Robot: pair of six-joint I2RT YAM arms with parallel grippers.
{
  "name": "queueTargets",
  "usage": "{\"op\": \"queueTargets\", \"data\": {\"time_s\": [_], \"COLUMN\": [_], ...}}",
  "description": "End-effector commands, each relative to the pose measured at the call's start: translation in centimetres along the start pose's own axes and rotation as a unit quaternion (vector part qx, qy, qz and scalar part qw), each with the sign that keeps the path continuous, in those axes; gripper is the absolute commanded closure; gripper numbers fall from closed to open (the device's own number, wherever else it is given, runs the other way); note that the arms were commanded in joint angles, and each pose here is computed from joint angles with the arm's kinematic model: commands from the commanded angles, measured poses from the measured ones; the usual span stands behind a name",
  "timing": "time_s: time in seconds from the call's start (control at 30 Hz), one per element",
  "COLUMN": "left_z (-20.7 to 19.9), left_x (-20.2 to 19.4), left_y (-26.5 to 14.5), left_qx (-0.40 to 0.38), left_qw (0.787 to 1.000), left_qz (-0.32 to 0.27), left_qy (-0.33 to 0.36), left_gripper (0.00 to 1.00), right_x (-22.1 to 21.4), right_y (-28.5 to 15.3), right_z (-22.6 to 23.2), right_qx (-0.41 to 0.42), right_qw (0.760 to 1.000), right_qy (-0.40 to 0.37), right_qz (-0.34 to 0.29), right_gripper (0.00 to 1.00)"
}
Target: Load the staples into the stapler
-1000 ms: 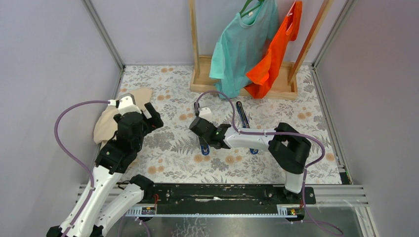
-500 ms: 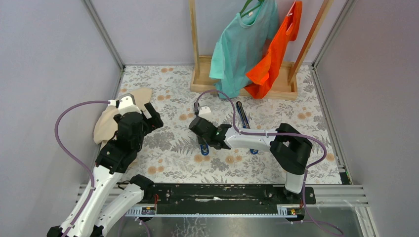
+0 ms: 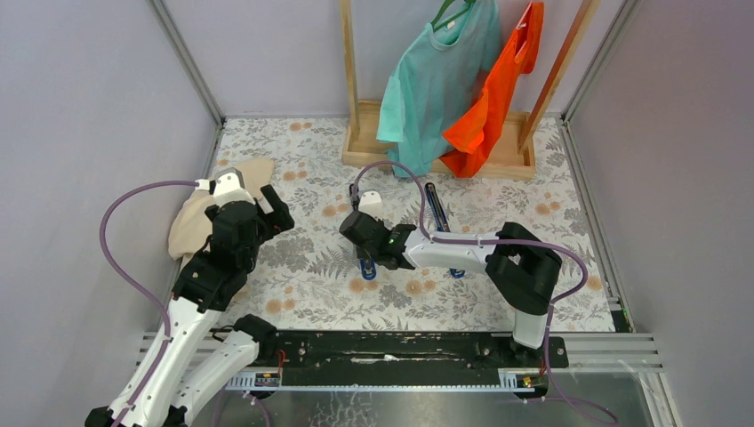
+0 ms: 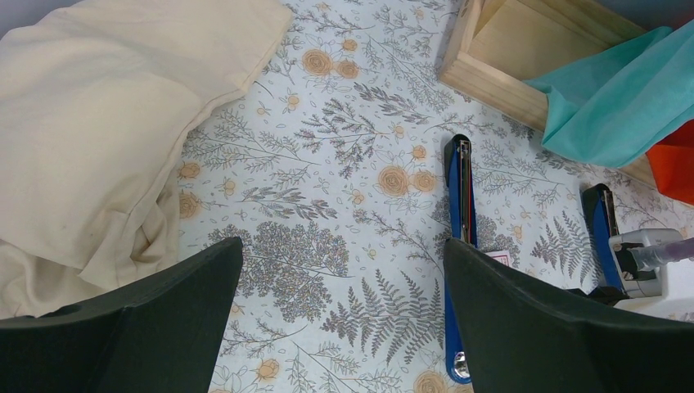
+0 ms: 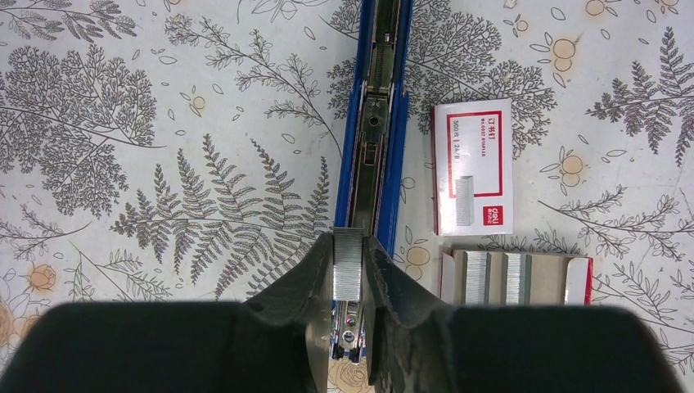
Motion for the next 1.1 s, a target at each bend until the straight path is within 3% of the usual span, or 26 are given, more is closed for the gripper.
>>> {"op": "queueTargets", "data": {"time_s": [0.0, 1.07], "left_z": [-0.23, -0.18], "left_x": [0.6, 0.55], "left_y": [0.32, 0.29], "left_qx": [-0.008, -0.009], "left_qw": [1.0, 1.0], "left_qz": [-0.024, -0.024], "left_qy": [-0.006, -0.007], "left_gripper": [0.0, 0.0], "right_x": [0.67, -0.32], "right_y": [-0.38, 0.0], "right_z": [0.69, 0.82], "right_qx": [-0.004, -0.022], "right_qw": [1.0, 1.0], "right_qy": [0.014, 0.005], "right_qz": [-0.021, -0.005], "right_gripper": [0.82, 0.82]}}
Point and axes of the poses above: each gripper's point midway between its finger pads, its own y axis out along the fingers, its own z axis along the line the jaws close on, x = y × z, the point moved 10 cm from there along -y, back along the fingers, and after that the axes turned 6 degrees about y, right-handed, at the moved point
